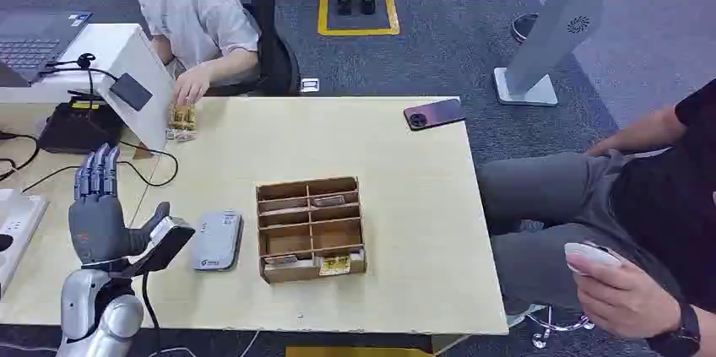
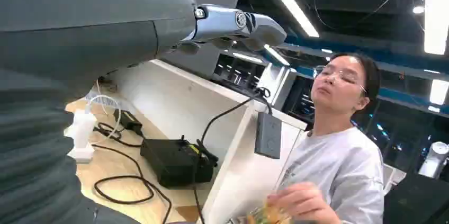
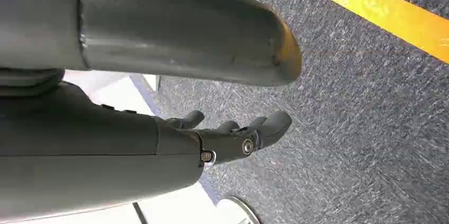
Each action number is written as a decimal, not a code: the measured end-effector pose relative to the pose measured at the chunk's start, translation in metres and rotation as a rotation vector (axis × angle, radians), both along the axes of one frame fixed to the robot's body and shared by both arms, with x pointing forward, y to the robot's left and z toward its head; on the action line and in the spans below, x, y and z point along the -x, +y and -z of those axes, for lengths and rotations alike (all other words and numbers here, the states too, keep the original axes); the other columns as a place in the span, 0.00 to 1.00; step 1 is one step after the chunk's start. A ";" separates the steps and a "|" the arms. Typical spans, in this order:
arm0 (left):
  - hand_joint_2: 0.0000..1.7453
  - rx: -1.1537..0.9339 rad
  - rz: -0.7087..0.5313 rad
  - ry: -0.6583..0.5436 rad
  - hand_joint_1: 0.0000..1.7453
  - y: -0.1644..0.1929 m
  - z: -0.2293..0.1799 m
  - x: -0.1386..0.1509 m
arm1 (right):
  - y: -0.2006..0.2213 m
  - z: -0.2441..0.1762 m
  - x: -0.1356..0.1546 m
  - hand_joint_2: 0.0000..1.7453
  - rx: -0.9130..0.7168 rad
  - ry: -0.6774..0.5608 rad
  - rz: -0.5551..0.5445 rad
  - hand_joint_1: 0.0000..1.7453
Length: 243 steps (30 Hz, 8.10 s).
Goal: Pass the card to the sensor for recognition and then transmit it.
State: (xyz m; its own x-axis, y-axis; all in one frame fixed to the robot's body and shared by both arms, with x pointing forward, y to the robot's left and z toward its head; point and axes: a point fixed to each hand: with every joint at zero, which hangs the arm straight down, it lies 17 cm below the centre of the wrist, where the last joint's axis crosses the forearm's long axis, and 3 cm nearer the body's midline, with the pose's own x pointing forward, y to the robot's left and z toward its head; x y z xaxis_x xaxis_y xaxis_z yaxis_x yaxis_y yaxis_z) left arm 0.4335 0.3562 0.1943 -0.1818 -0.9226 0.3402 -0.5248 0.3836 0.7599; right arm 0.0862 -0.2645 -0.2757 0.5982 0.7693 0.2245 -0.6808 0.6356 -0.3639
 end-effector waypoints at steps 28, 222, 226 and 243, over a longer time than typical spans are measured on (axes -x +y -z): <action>1.00 -0.004 0.003 -0.003 1.00 0.000 -0.002 -0.005 | -0.002 0.000 -0.001 0.00 0.003 -0.003 0.000 0.00; 1.00 -0.185 0.536 0.128 0.00 -0.213 -0.002 0.042 | -0.004 -0.002 -0.010 0.00 0.021 -0.032 0.024 0.00; 1.00 -0.239 0.460 0.156 0.00 -0.217 0.017 0.038 | -0.005 -0.002 -0.008 0.00 0.030 -0.025 0.018 0.00; 1.00 -0.144 0.439 0.315 0.00 -0.232 0.069 0.026 | -0.006 -0.003 -0.010 0.00 0.036 -0.036 0.000 0.00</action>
